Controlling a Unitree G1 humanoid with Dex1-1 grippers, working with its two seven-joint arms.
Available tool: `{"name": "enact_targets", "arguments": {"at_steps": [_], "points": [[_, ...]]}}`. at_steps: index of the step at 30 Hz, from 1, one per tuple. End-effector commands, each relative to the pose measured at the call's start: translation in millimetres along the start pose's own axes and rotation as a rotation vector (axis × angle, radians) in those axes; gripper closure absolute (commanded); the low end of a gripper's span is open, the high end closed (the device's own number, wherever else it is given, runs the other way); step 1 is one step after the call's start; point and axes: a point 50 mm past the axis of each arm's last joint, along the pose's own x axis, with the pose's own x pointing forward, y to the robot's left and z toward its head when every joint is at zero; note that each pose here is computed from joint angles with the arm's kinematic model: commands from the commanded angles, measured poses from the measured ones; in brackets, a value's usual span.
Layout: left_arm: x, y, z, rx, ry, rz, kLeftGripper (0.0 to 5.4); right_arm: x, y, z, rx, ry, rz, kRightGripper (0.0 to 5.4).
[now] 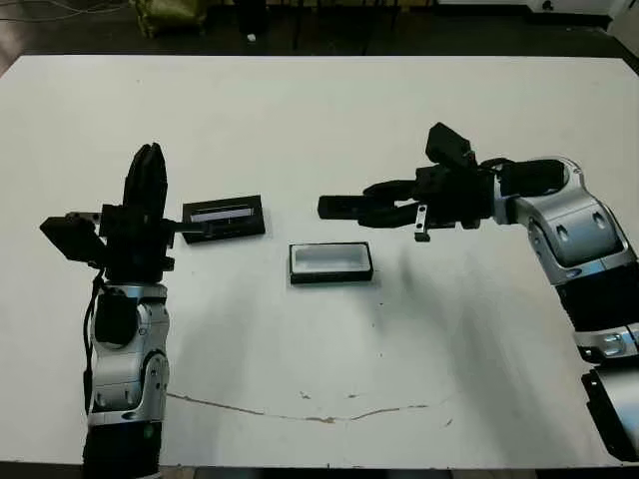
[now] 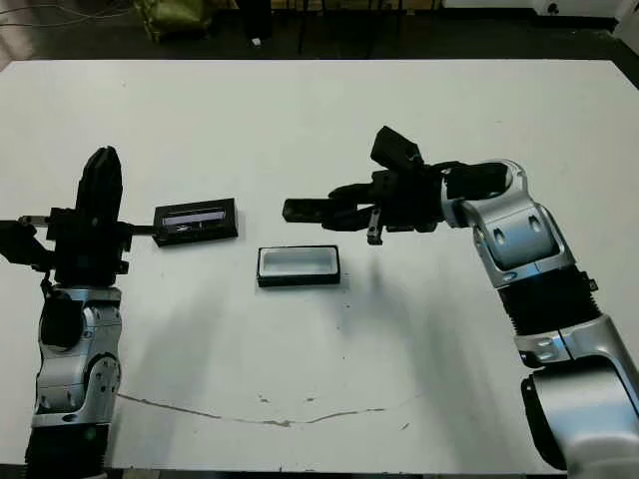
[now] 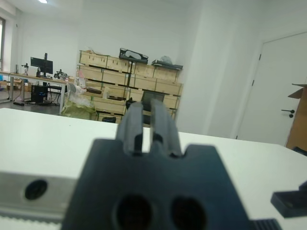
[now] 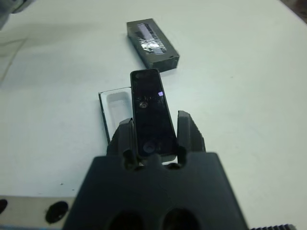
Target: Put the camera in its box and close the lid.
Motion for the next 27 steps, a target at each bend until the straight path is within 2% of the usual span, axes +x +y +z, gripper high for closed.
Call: {"name": "enact_targets", "arguments": {"at_steps": [1,12,27], "points": [[-7,3,-7,0.015,0.040,0.016,5.40,4.8,1.7,-1.6,0.017,0.007,0.034,5.03],[-7,3,-7,0.014,0.044,0.015,5.40,16.1,3.6,-4.3,-0.024,0.047,0.129,5.03],[-8,3,-8,0.014,0.050,0.016,5.40,27.5,-1.6,-5.8,-0.055,0.127,0.166,5.03]]}}
